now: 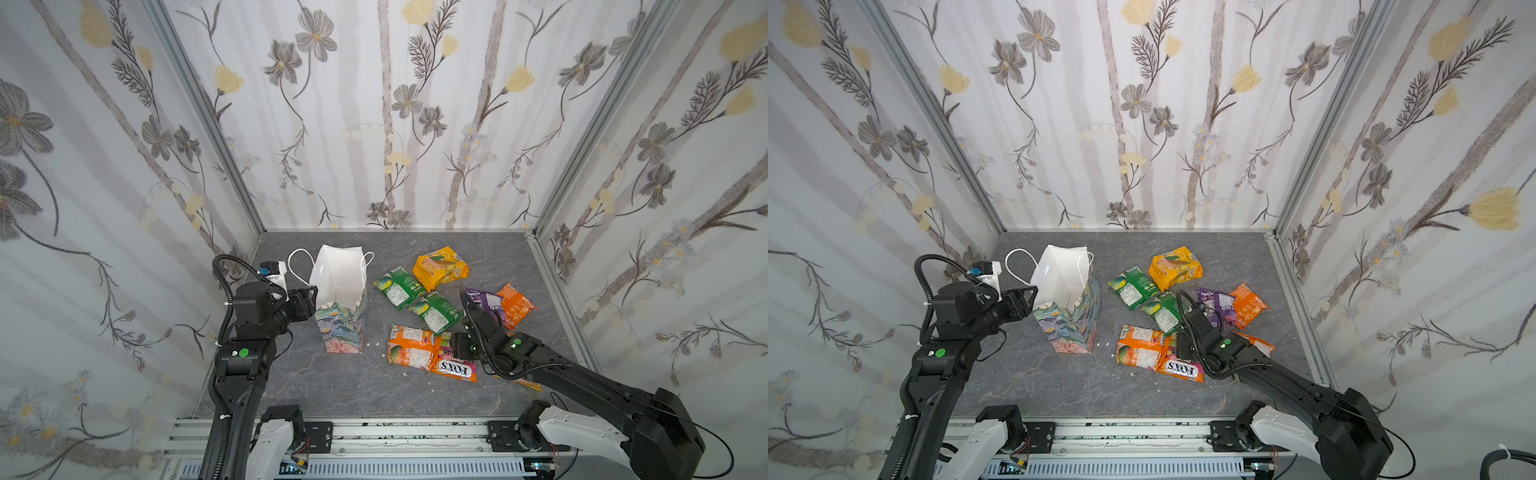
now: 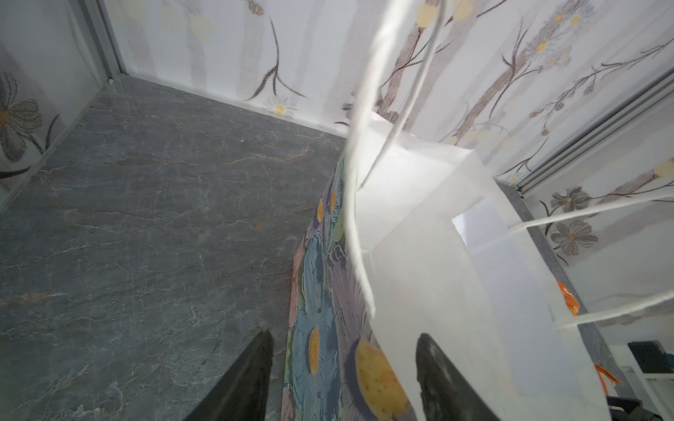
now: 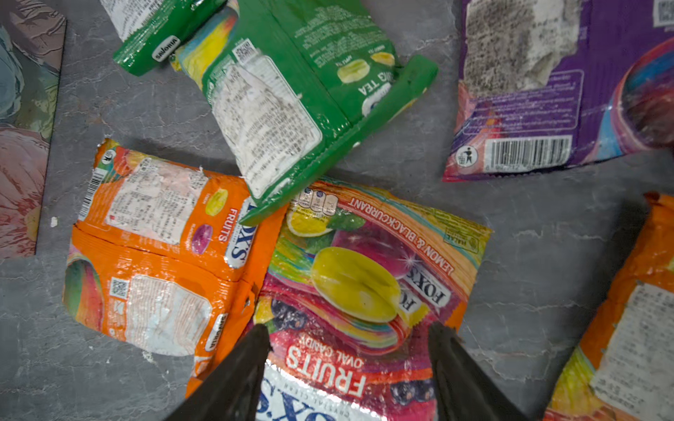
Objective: Place the snacks into the paper bag
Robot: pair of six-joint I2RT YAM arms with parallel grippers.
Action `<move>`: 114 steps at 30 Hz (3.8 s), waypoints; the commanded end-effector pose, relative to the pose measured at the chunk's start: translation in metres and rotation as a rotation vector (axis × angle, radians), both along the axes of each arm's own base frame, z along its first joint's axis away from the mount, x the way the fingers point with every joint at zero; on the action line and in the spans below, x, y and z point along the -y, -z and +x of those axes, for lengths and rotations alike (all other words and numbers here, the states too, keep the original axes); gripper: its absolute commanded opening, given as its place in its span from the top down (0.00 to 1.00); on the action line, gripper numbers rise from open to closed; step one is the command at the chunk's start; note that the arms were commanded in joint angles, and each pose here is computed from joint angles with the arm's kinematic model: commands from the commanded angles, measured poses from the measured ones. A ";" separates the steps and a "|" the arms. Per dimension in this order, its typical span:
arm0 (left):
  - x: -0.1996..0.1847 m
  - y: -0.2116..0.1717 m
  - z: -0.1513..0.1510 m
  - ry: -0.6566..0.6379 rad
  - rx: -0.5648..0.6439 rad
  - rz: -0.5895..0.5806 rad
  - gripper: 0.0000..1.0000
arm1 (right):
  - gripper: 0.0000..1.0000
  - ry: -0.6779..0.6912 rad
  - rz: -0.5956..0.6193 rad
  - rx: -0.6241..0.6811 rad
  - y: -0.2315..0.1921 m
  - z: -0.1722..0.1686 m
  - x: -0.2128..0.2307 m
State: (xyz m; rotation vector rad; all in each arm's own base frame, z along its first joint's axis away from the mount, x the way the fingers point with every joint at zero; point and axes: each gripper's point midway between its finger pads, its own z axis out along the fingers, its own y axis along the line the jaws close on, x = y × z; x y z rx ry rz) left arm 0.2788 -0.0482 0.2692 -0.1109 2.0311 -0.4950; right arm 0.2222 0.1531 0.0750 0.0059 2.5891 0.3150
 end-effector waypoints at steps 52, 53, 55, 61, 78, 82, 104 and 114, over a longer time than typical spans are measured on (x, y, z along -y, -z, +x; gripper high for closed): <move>0.003 -0.008 -0.002 0.023 0.063 -0.002 0.28 | 0.45 0.187 0.271 0.181 0.023 0.072 -0.023; 0.004 -0.009 -0.002 0.022 0.065 -0.002 0.28 | 0.45 0.191 0.270 0.174 0.025 0.072 -0.022; 0.004 -0.009 -0.002 0.023 0.064 -0.001 0.28 | 0.45 0.184 0.279 0.166 0.029 0.072 -0.025; 0.003 -0.009 -0.002 0.022 0.065 0.000 0.27 | 0.66 0.155 0.345 0.192 0.022 0.076 -0.036; 0.000 -0.007 -0.002 0.008 0.057 0.010 0.25 | 1.00 0.081 0.292 0.318 -0.030 0.093 -0.039; 0.001 -0.008 -0.002 0.011 0.058 0.009 0.25 | 1.00 0.033 0.289 0.349 -0.047 0.096 -0.045; 0.002 -0.009 -0.002 0.018 0.064 0.008 0.25 | 1.00 -0.162 0.398 0.573 -0.198 0.106 -0.079; 0.001 -0.007 -0.003 0.009 0.062 0.012 0.25 | 1.00 -0.268 0.391 0.716 -0.287 0.107 -0.092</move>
